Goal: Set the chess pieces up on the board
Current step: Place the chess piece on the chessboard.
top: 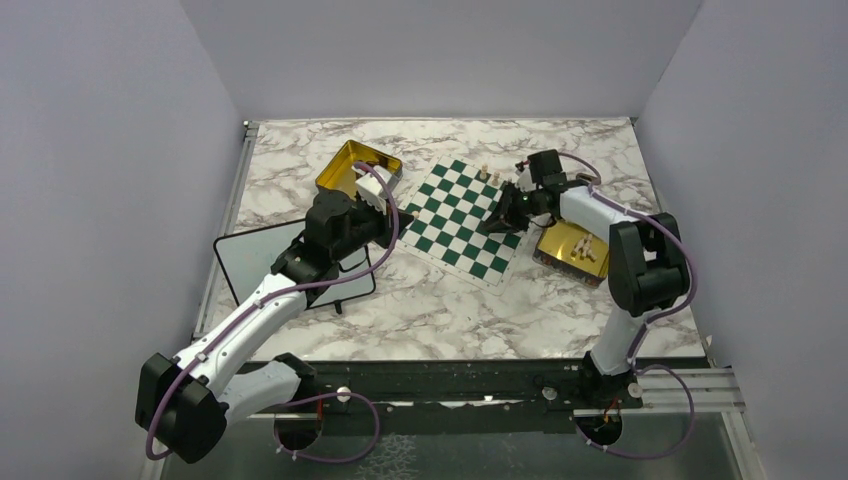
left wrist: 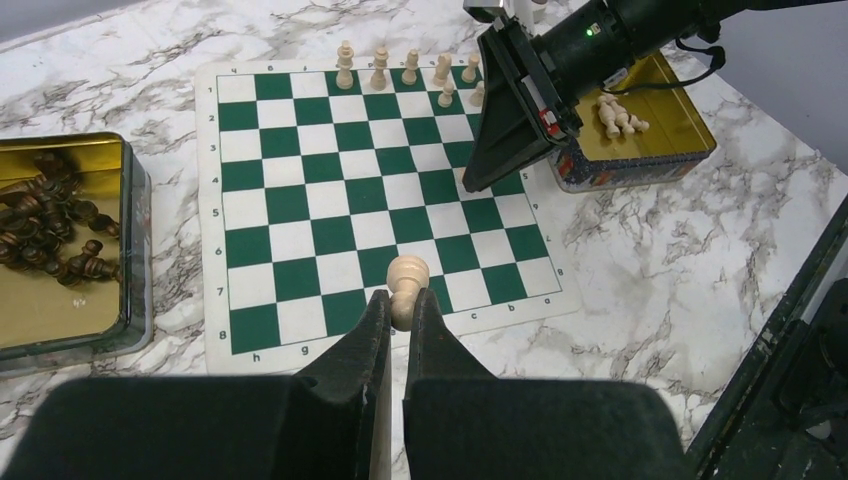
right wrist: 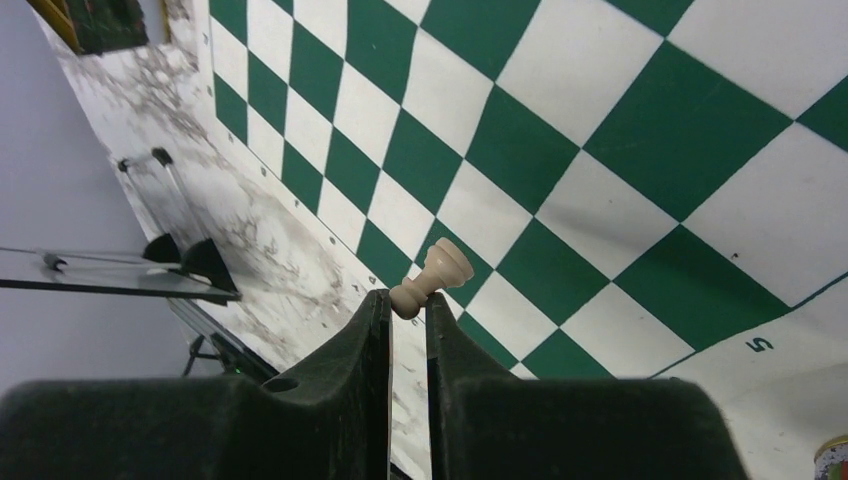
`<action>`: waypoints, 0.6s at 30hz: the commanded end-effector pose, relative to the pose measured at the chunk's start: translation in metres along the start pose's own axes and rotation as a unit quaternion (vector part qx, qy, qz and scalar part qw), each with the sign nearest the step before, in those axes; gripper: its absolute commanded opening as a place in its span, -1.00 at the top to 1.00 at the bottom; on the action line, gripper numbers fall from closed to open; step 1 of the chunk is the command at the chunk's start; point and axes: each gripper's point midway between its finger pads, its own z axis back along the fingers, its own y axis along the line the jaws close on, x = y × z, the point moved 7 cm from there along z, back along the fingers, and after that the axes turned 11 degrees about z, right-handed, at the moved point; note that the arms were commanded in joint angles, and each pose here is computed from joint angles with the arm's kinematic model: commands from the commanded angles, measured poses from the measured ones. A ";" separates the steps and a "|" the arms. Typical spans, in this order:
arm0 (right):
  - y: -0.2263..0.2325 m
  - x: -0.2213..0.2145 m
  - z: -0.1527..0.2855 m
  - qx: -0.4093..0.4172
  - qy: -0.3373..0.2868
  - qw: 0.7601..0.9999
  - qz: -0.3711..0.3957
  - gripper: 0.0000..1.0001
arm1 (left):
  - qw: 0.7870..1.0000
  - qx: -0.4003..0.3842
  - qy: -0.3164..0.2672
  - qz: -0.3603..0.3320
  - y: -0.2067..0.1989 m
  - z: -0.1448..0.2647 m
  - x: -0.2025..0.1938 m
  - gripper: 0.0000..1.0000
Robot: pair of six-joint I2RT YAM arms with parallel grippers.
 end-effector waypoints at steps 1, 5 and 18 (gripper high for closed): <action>-0.001 -0.023 -0.007 0.017 0.065 0.997 0.025 0.93 | 1.000 0.005 -0.014 -0.008 -0.001 0.003 0.003 1.00; -0.006 -0.041 -0.020 0.013 0.120 0.992 0.046 0.92 | 1.000 0.005 -0.011 -0.006 0.000 0.001 0.002 1.00; -0.009 -0.051 -0.030 0.011 0.160 0.985 0.059 0.82 | 1.000 0.005 -0.011 -0.003 0.000 0.001 0.001 1.00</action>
